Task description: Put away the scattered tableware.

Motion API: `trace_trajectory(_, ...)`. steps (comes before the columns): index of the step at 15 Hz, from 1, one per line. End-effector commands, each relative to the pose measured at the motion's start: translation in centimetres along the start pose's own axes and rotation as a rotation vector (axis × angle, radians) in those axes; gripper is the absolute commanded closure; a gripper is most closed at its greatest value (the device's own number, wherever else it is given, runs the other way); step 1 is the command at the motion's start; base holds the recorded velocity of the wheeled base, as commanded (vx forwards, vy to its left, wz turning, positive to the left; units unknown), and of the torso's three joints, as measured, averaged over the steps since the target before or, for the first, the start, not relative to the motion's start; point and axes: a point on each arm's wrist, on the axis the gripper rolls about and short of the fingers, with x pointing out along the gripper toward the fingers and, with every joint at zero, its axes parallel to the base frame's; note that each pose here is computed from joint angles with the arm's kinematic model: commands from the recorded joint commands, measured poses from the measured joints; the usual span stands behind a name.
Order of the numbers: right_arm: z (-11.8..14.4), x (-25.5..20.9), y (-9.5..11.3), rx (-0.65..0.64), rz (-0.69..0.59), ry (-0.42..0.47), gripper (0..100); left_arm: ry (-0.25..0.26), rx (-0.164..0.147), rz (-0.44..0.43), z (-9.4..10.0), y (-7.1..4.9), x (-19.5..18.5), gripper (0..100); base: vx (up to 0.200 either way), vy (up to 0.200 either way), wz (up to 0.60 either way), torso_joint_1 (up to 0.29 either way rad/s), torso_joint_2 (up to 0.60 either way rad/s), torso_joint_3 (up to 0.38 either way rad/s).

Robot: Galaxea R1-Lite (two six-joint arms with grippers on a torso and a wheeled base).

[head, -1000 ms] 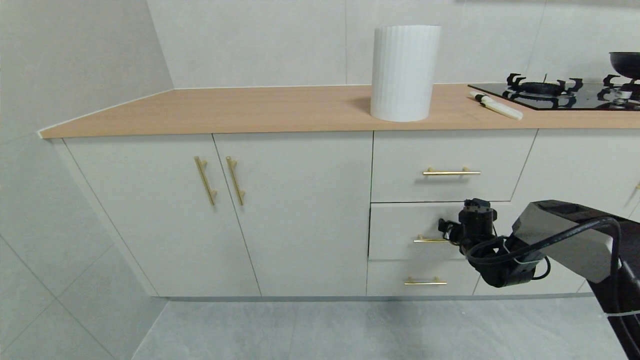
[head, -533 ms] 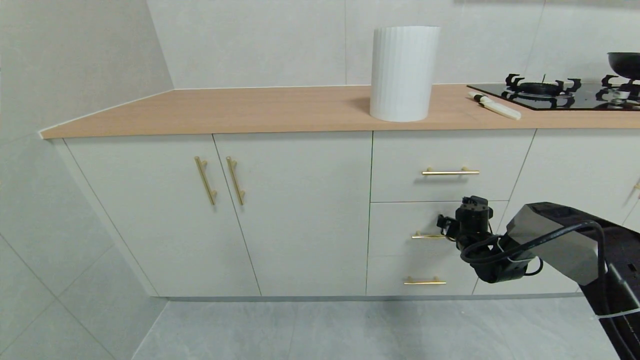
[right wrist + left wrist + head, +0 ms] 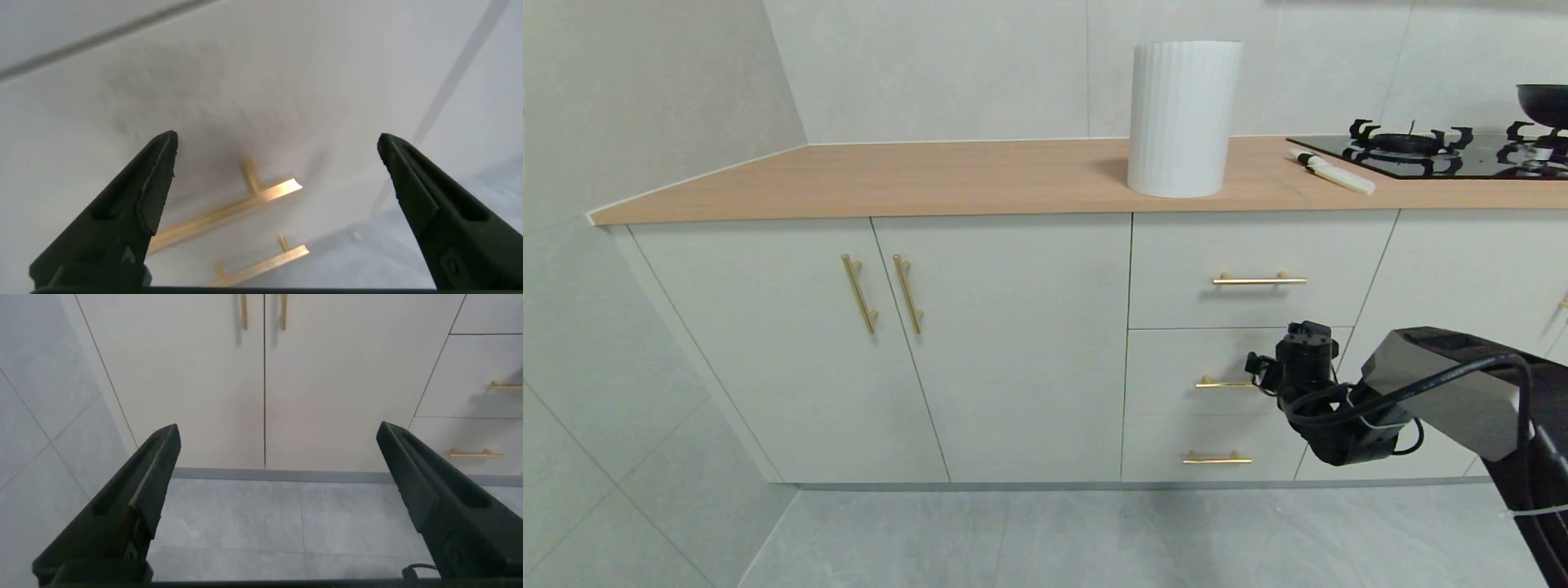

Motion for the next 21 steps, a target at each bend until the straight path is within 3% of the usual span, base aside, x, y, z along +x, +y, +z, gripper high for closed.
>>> trace_trajectory(1,3.1,-3.3,-0.3,-0.007,0.018,0.003,0,0.002,0.0,0.001,0.0,0.0,0.0,0,0.0,0.0,0.0,0.0,0.0,0.0)
trace_trajectory(4,7.1,-9.1,-1.7,-0.018,0.041,-0.003,0,0.002,0.0,0.001,0.0,0.0,0.0,0,0.0,0.0,0.0,0.0,0.0,0.0)
trace_trajectory(6,10.4,-16.7,-2.6,-0.01,0.099,-0.039,0,0.002,0.0,0.001,0.0,0.0,0.0,0,0.0,0.0,0.0,0.0,0.0,0.0)
trace_trajectory(8,11.3,-24.3,-3.9,-0.024,0.166,-0.068,0,0.002,0.0,0.001,0.0,0.0,0.0,0,0.0,0.0,0.0,0.0,0.0,0.0)
trace_trajectory(9,11.5,-25.1,-4.1,-0.027,0.175,-0.078,0,0.002,0.0,0.001,0.0,0.0,0.0,0,0.0,0.0,0.0,0.0,0.0,0.0)
trace_trajectory(10,12.3,-30.0,-6.8,-0.082,0.207,-0.151,0,0.0,0.0,0.001,0.0,0.0,0.0,0,0.0,0.0,0.0,0.0,0.0,0.0)
trace_trajectory(11,12.5,-31.2,-7.5,-0.106,0.208,-0.182,0,0.002,0.0,0.001,0.0,0.0,0.0,0,0.0,0.0,0.0,0.0,0.0,0.0)
trace_trajectory(12,13.1,-34.2,-9.6,-0.125,0.212,-0.272,0,0.0,0.0,0.001,0.0,0.0,0.0,0,0.0,0.0,0.0,0.0,0.0,0.0)
trace_trajectory(16,12.9,-41.8,-15.4,-0.254,0.113,-0.524,0,0.0,0.0,0.001,0.0,0.0,0.0,0,0.0,0.0,0.0,0.0,0.0,0.0)
trace_trajectory(18,11.3,-44.9,-18.1,-0.297,0.041,-0.549,0,0.002,0.0,0.001,0.0,0.0,0.0,0,0.0,0.0,0.0,0.0,0.0,0.0)
trace_trajectory(21,8.8,-47.1,-20.0,-0.303,-0.03,-0.556,0,0.0,0.0,0.001,0.0,0.0,0.0,0,0.0,0.0,0.0,0.0,0.0,0.0)
